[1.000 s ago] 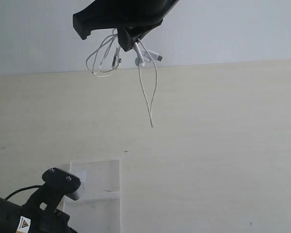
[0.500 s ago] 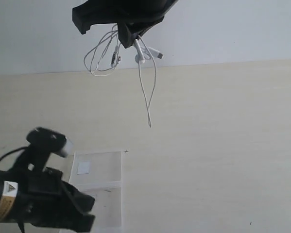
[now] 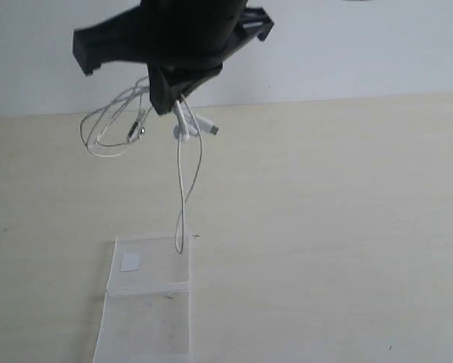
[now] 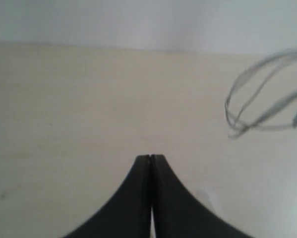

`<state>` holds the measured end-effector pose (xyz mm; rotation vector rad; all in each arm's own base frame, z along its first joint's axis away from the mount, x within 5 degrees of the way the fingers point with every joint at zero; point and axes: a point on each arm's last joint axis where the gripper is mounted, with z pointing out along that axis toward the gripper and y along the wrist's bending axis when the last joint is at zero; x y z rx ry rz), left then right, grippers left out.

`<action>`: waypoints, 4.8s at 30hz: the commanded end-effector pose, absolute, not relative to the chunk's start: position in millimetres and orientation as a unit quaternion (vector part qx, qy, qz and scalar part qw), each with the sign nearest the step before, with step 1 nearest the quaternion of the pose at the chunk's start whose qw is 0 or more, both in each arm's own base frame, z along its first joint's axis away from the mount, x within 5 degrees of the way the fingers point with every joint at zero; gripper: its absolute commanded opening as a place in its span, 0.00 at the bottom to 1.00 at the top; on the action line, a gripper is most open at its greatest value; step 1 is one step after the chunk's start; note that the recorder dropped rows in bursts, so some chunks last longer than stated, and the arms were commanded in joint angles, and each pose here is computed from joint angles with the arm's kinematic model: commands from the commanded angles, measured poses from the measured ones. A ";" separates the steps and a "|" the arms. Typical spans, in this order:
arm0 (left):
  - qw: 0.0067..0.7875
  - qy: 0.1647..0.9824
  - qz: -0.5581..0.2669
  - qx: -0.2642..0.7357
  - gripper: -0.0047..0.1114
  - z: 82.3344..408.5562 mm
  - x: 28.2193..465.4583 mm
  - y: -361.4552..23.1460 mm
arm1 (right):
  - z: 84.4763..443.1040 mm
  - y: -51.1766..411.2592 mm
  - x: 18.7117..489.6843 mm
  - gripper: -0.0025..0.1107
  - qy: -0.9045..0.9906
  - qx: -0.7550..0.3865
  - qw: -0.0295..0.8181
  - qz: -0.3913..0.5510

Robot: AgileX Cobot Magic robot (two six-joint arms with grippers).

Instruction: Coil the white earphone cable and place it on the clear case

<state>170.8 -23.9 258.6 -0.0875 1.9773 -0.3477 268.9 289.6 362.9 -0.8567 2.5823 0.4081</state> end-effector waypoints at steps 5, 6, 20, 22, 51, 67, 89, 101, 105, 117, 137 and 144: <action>0.593 0.795 -0.090 -0.092 0.04 272.6 155.8 -1.7 | 300.8 303.0 263.5 0.02 0.936 -0.299 0.071 0.172; 0.592 0.795 -0.091 -0.091 0.04 272.0 155.6 -1.9 | 300.1 306.2 260.7 0.02 0.933 -0.299 0.058 0.192; 0.585 0.800 -0.099 -0.086 0.04 269.9 157.2 -3.8 | 273.3 316.5 261.8 0.02 0.939 -0.275 0.005 0.207; 0.584 0.801 -0.102 -0.083 0.04 269.8 157.1 -4.6 | 262.2 320.1 263.9 0.02 0.941 -0.270 -0.009 0.206; 0.568 0.808 -0.146 -0.050 0.04 268.5 155.3 -14.8 | 203.3 358.0 305.6 0.02 0.962 -0.208 -0.026 0.177; 0.566 0.809 -0.152 -0.046 0.04 268.4 155.0 -16.2 | 144.5 361.9 311.3 0.09 0.962 -0.223 -0.069 0.138; 0.564 0.811 -0.149 -0.048 0.04 267.3 156.2 -15.6 | 224.6 355.7 303.0 0.53 0.953 -0.236 -0.003 0.191; 0.548 0.825 -0.117 -0.073 0.04 257.5 166.7 -8.6 | 297.1 321.2 304.3 0.10 0.935 -0.307 0.146 0.104; 0.548 0.825 -0.117 -0.073 0.04 257.5 166.7 -8.6 | 315.7 311.6 302.9 0.02 0.918 -0.343 0.182 0.079; 0.548 0.825 -0.117 -0.073 0.04 257.5 166.7 -8.6 | 345.6 298.1 297.5 0.02 0.905 -0.352 0.231 0.063; 0.548 0.825 -0.117 -0.073 0.04 257.5 166.7 -8.6 | 378.0 287.0 286.2 0.02 0.890 -0.353 0.275 0.084; 0.548 0.825 -0.117 -0.073 0.04 257.5 166.7 -8.6 | 416.4 264.2 265.1 0.02 0.881 -0.349 0.306 0.094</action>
